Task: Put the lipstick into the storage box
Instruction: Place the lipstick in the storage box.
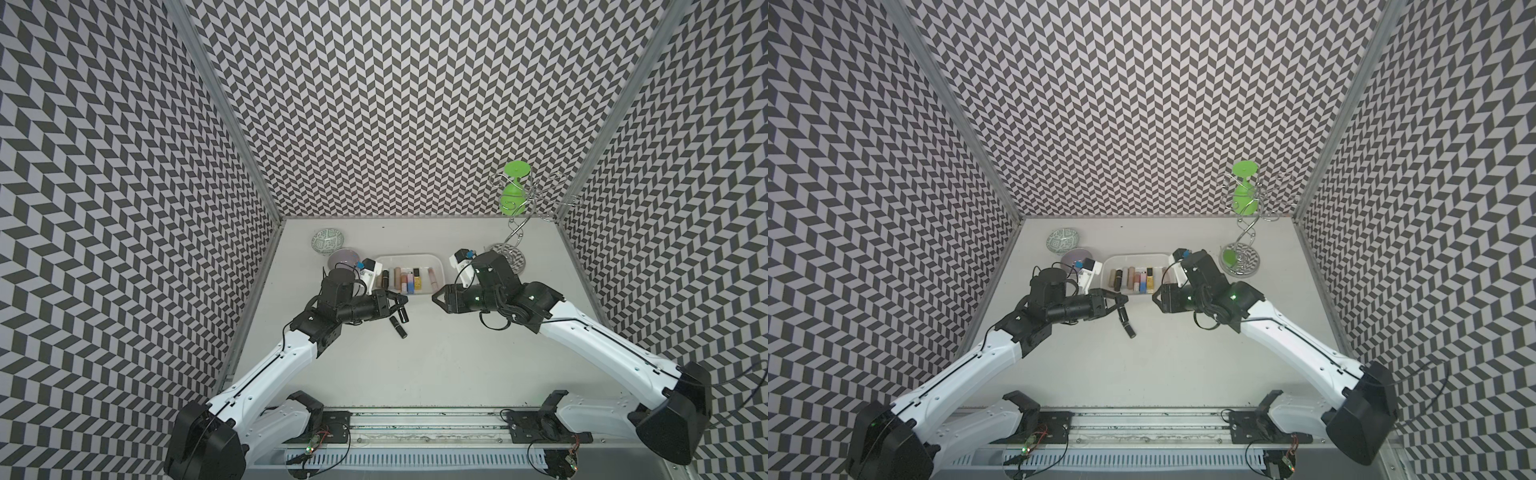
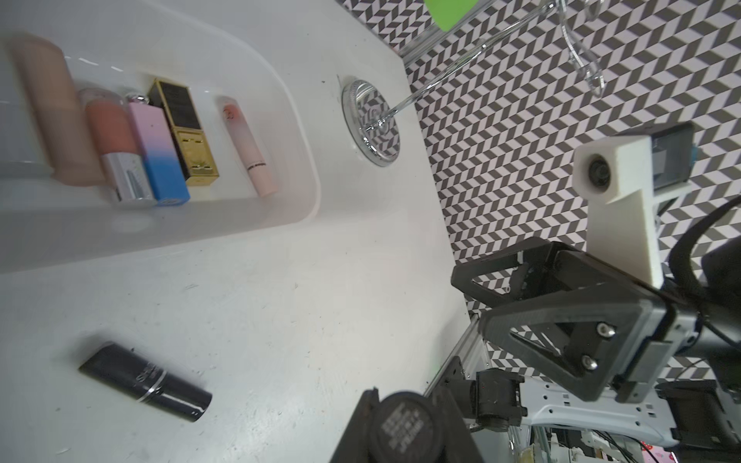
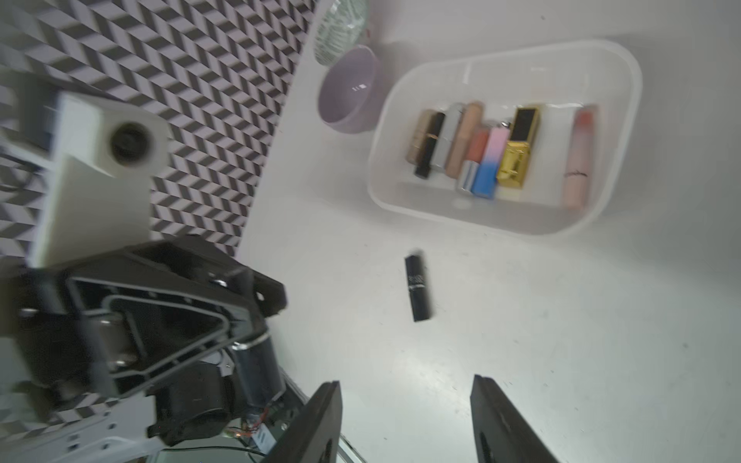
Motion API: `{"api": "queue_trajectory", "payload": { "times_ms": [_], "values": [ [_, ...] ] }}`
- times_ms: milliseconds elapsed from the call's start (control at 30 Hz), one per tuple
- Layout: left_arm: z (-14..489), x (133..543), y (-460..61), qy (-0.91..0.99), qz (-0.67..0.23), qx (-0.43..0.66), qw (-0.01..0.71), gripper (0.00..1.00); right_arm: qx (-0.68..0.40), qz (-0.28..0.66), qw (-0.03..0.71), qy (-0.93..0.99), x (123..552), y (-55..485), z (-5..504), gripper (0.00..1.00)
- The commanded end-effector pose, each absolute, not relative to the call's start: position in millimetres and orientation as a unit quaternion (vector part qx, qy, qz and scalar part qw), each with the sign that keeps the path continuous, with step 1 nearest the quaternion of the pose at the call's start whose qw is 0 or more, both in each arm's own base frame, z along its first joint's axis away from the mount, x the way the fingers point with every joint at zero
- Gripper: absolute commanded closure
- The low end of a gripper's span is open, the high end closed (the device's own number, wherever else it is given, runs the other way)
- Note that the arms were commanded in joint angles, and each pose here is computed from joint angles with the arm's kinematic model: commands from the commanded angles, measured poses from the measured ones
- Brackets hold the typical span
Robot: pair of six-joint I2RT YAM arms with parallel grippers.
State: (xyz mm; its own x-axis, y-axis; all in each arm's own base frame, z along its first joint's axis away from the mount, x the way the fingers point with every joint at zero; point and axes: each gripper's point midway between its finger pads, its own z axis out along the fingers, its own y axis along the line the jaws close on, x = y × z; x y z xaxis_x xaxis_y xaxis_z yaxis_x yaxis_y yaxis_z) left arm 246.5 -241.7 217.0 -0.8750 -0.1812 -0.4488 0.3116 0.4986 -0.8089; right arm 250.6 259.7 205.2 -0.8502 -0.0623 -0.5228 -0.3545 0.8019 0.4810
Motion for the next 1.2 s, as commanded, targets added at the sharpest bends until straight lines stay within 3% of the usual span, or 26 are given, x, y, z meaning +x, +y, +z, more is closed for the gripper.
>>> {"api": "queue_trajectory", "payload": {
  "times_ms": [0,367,833,1167],
  "values": [
    [210,251,-239,0.843,-0.474,0.048,0.252,0.94,-0.121,0.208,0.222,0.945,238,226,164,0.44],
    [180,305,-262,0.879,-0.413,0.082,0.225,0.94,-0.095,0.203,0.220,0.950,208,196,152,0.44],
    [155,401,-323,0.881,-0.408,0.116,0.211,0.95,-0.031,0.206,0.244,0.947,184,162,175,0.43],
    [122,438,-342,0.887,-0.397,0.122,0.201,0.95,0.010,0.199,0.245,0.949,170,141,178,0.43]
  ]
}}
